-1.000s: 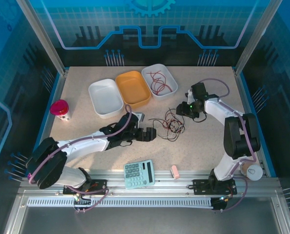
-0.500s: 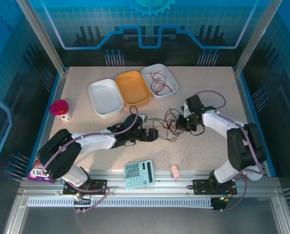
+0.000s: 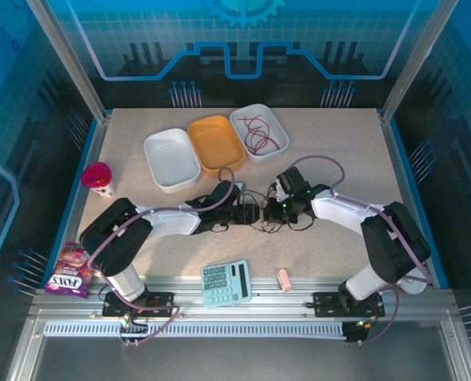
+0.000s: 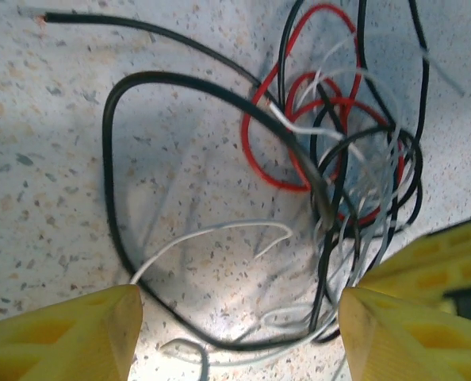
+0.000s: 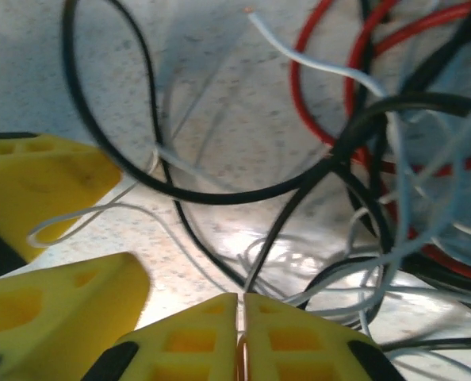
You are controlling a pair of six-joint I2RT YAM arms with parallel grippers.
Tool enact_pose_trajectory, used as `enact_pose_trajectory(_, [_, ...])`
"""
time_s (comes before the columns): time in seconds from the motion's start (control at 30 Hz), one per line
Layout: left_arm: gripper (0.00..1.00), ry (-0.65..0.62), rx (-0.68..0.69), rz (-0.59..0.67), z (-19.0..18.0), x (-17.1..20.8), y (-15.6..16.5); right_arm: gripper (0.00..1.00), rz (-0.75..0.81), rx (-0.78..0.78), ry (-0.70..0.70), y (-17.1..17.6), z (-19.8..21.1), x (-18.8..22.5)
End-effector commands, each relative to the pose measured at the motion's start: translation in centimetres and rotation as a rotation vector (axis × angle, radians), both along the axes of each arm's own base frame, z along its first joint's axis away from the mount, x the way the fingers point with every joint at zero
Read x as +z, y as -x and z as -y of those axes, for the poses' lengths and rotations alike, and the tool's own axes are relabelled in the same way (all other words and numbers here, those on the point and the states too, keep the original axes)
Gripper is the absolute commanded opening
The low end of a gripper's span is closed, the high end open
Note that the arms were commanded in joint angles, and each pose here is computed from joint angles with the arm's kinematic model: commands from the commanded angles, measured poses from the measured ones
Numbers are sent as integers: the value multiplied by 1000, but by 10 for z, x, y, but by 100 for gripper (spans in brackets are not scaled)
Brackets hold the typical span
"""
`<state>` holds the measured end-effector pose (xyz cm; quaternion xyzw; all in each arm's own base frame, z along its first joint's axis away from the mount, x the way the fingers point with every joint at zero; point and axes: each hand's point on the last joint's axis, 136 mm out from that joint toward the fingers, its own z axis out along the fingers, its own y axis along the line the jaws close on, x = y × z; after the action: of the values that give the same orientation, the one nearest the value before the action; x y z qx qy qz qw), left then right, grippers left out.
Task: Untangle the cables
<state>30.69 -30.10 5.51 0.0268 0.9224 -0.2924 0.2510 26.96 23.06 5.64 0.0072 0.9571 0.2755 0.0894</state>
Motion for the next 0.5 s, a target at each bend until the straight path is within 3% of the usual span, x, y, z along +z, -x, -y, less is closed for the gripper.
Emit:
enact_pose_trajectory(0.0, [67, 13, 35, 38, -2, 11, -20, 19, 65, 22, -91, -15, -25, 32])
enact_pose_trajectory(0.23, [68, -21, 24, 90, -10, 26, -27, 29, 212, -24, 138, -35, 31, 71])
enact_pose_trajectory(0.47, [70, -37, 15, 109, -16, 35, -16, 30, 247, -167, 157, -73, 100, 76])
